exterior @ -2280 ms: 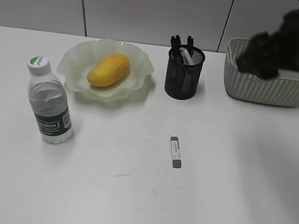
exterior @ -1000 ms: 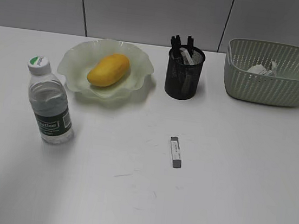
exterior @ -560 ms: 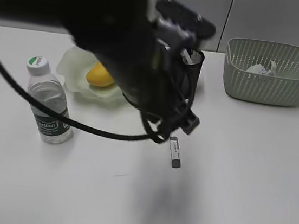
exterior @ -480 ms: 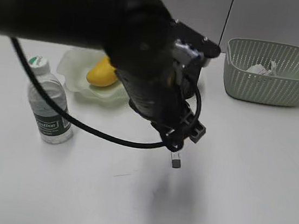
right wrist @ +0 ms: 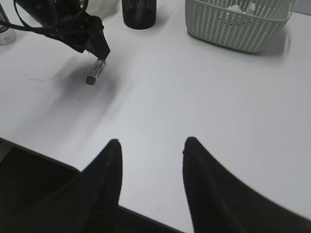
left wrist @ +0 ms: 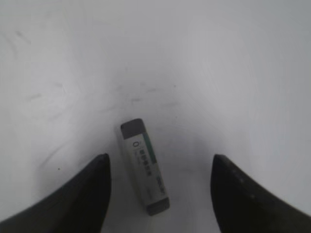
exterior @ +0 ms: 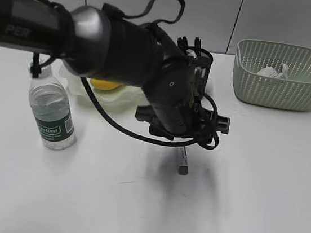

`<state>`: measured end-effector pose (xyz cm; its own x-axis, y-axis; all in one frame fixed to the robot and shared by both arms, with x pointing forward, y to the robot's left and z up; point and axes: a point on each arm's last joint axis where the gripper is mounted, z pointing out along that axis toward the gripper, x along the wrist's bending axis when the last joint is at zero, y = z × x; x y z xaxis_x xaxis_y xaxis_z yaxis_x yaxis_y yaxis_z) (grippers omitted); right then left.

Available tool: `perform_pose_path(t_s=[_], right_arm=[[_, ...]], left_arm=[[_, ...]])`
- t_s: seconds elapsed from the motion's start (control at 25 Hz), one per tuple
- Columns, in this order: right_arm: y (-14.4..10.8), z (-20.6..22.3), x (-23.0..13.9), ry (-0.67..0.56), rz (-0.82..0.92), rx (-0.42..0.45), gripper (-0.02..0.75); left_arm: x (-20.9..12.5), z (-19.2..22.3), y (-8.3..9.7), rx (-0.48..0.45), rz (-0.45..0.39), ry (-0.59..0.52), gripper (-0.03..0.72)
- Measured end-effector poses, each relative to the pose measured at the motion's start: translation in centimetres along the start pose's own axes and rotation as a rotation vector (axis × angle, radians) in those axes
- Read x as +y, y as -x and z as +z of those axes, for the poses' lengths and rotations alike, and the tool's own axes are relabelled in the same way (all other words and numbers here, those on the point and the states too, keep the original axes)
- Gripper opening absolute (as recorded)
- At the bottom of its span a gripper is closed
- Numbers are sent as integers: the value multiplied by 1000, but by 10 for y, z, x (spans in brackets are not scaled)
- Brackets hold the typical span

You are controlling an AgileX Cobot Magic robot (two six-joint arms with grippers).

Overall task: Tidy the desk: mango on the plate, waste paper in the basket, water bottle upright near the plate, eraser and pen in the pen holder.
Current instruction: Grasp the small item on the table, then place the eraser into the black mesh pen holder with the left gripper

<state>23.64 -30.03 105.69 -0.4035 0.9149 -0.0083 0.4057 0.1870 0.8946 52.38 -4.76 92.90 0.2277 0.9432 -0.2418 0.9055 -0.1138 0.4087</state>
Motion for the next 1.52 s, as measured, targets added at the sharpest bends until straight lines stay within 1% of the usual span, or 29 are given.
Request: perform_pose_path(t_s=[0.08,0.2,0.24,0.36,0.4,0.44,0.48,0.52,0.56,0.6,0.68,0.72,0.76,0.84,0.92,0.96,1.04,1.08,1.16,1.2,1.28,1.4,1.52], right_arm=[[0,0,0,0,0,0,339],[0,0,0,0,0,0,339],[0,0,0,0,0,0,339],[0,0,0,0,0,0,339],[0,0,0,0,0,0,339],[0,0,0,1,0,0,339],[0,0,0,1,0,0,339],[0,0,0,1,0,0,339],[0,0,0,1,0,0,339],[0,0,0,1,0,0,339],[0,0,0,1,0,0,339],[0,0,0,1,0,0,339],[0,0,0,1,0,0,339],[0,0,0,1,0,0,339],[0,0,0,1,0,0,339],[0,0,0,1,0,0,339],[0,0,0,1,0,0,339],[0,0,0,1,0,0,339],[0,0,0,1,0,0,339],[0,0,0,1,0,0,339],[0,0,0,1,0,0,339],[0,0,0,1,0,0,339],[0,0,0,1,0,0,339]], left_arm=[[-5,13,-3,18,-38,-22,468],[-14,32,-6,46,-70,-53,442],[-16,38,-7,54,-70,-61,438],[-14,41,-3,42,-78,-49,412],[-14,42,-3,44,-81,-50,382],[-14,42,-3,47,-81,-51,332],[-14,42,-4,50,-76,-50,274],[-14,43,-4,55,-71,-50,190],[-14,43,-4,55,-67,-48,129],[-14,43,-4,54,-62,-44,143],[-12,43,-4,56,-50,-34,142],[-10,42,-4,60,-29,-21,142],[-6,41,-3,65,6,2,142],[7,30,2,51,104,93,142],[32,9,8,19,225,242,142],[47,-4,10,-3,273,323,142],[77,-28,13,-54,330,469,142],[91,-36,11,-82,353,533,142],[116,-45,3,-155,371,633,142],[128,-47,-4,-182,373,673,142],[146,-44,-18,-231,365,728,142],[157,-31,-35,-225,350,740,142],[155,-13,-41,-230,347,718,142]])
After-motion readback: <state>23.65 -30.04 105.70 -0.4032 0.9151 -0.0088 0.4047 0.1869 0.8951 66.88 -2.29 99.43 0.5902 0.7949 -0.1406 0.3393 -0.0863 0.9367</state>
